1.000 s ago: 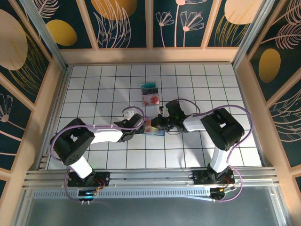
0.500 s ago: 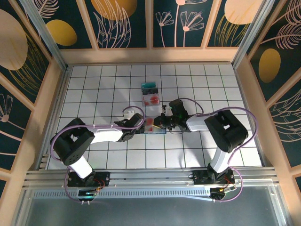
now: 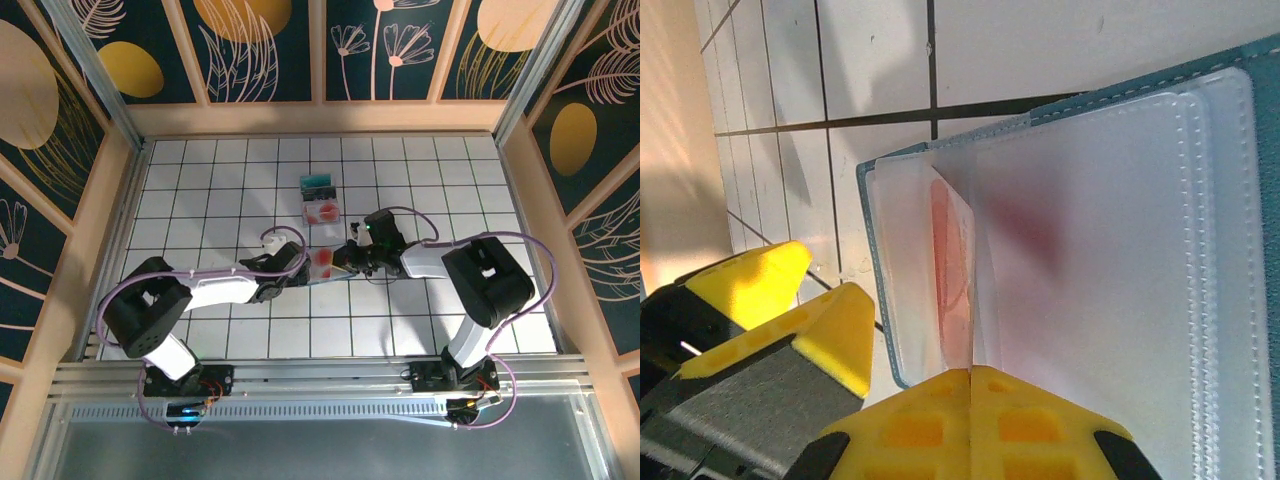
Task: Take the credit cards out of the card holder
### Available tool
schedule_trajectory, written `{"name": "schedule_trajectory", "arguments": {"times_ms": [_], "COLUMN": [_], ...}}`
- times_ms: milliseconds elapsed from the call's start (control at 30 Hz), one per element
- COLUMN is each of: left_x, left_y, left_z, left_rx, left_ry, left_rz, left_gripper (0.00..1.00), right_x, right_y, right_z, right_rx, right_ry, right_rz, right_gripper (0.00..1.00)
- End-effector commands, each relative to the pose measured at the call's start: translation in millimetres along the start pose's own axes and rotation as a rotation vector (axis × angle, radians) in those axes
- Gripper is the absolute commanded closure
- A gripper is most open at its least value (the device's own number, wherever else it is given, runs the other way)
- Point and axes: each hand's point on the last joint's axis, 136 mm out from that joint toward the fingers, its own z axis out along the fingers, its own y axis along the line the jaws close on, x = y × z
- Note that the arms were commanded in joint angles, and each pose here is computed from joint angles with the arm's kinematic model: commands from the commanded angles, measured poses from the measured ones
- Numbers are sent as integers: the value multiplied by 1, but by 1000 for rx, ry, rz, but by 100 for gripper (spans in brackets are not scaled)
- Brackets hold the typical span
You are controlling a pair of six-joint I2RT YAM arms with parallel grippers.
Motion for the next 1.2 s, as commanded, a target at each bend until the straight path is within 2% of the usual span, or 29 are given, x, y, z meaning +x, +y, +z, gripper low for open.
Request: {"name": "schedule_trajectory", "arguments": {"times_ms": [0, 167, 433, 767, 900, 1100, 1167], "left_x": [-11, -1, 18, 20, 20, 12, 7], "left_y": [-9, -9, -3, -7, -7, -3, -1], "left_z": [-3, 11, 25, 24, 22, 13, 9], "left_rx": [13, -19, -43, -20, -13, -18, -20], "left_ry": [-23, 7, 63, 68, 65, 34, 18], "left_rz": [23, 69, 123, 112, 97, 70, 58], "left_gripper": [1, 1, 1, 1, 1, 1, 1], "right_x": [-5, -5, -9, -6, -8, -16, -20], "right_y": [7, 11, 24, 22, 12, 1, -2], "right_z": [-7, -7, -6, 9, 11, -4, -13], "right_rx": [-5, -25, -90, -62, -11, 59, 86], "right_ry": [-23, -24, -32, -19, -32, -95, -128], "right_rz": [-21, -19, -28, -32, -18, -9, -17], "right_gripper": [99, 97, 80, 77, 81, 99, 100]}}
